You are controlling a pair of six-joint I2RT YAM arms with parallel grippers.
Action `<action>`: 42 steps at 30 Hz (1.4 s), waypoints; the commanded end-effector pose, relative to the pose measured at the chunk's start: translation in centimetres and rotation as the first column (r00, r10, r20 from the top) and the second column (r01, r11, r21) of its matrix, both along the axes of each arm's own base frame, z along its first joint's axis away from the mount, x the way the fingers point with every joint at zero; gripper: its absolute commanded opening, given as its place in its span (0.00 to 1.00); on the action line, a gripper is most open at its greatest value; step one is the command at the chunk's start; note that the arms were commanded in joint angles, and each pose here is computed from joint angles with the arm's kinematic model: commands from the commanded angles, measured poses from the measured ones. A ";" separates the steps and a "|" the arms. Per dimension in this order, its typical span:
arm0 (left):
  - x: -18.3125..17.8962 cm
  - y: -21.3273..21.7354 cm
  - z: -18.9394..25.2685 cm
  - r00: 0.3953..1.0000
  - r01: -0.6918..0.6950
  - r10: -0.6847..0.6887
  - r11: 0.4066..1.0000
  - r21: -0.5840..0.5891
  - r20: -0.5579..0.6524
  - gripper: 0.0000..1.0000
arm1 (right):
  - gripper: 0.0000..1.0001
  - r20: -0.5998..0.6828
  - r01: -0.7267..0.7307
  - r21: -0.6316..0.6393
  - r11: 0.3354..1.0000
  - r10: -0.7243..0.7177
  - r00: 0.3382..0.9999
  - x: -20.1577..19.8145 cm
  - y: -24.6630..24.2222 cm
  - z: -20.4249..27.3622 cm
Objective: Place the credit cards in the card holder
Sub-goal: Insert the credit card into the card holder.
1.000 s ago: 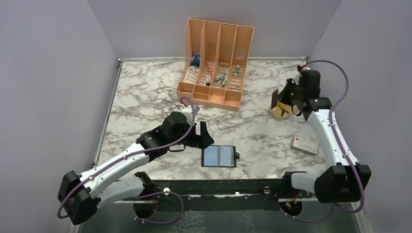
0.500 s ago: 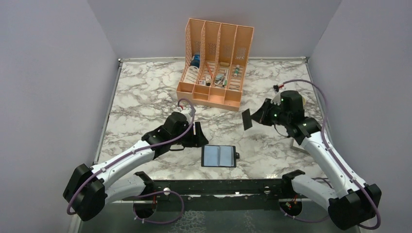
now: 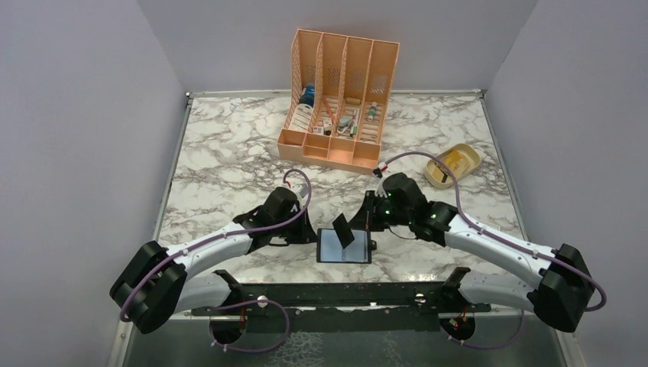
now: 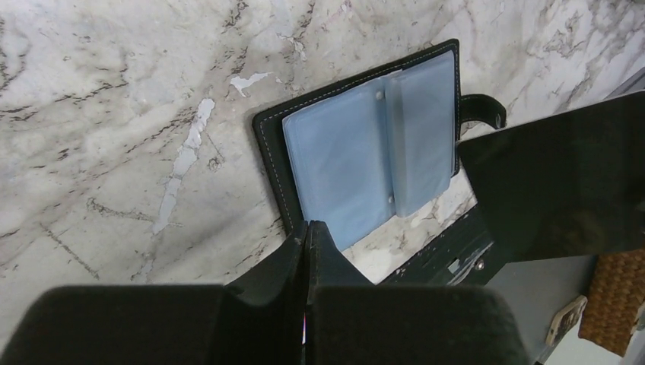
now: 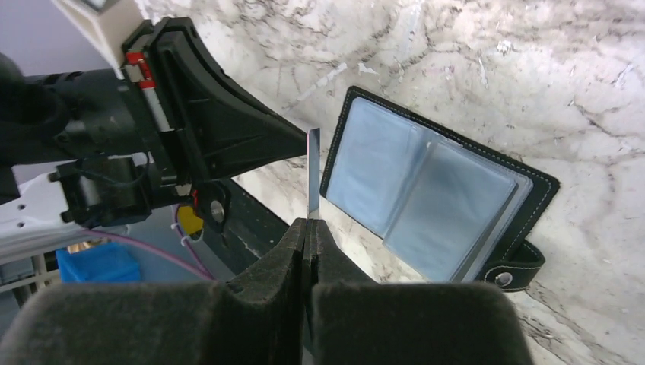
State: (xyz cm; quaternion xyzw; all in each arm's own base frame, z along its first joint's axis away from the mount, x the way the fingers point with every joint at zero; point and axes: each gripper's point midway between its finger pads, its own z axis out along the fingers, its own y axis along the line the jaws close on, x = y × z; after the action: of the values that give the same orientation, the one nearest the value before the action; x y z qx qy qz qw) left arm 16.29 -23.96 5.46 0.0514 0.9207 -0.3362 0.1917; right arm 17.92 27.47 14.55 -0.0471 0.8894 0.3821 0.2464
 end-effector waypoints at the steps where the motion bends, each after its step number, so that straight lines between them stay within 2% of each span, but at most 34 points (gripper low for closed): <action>1: -0.2 -1.3 0.1 0.998 0.055 -0.056 0.996 -0.068 -0.002 0.00 | 0.01 -0.007 0.058 0.027 0.998 -0.058 0.998 0.6 1.5 -1.0; 6: -0.5 -1.6 -0.3 0.998 0.068 -0.069 0.993 -0.092 -0.012 0.00 | 0.01 -0.011 0.079 -0.014 0.997 -0.079 0.997 0.7 1.1 -2.6; 21: -1.0 -1.1 -1.6 0.997 0.074 -0.076 0.995 -0.063 -0.030 0.00 | 0.01 -0.075 0.106 -0.123 0.987 -0.115 0.990 -0.9 -1.5 -7.7; 42: -1.6 -0.4 -3.7 0.993 0.055 -0.055 0.998 -0.009 -0.100 0.02 | 0.01 -0.076 0.139 -0.168 0.976 -0.154 0.985 -1.5 -3.2 -9.9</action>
State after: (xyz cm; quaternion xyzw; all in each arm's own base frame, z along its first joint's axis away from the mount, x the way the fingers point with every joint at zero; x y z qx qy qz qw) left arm 15.06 -24.53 2.21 0.0607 0.9251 -0.3461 0.1442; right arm 15.87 24.53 4.53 0.0059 0.9328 0.2943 0.2080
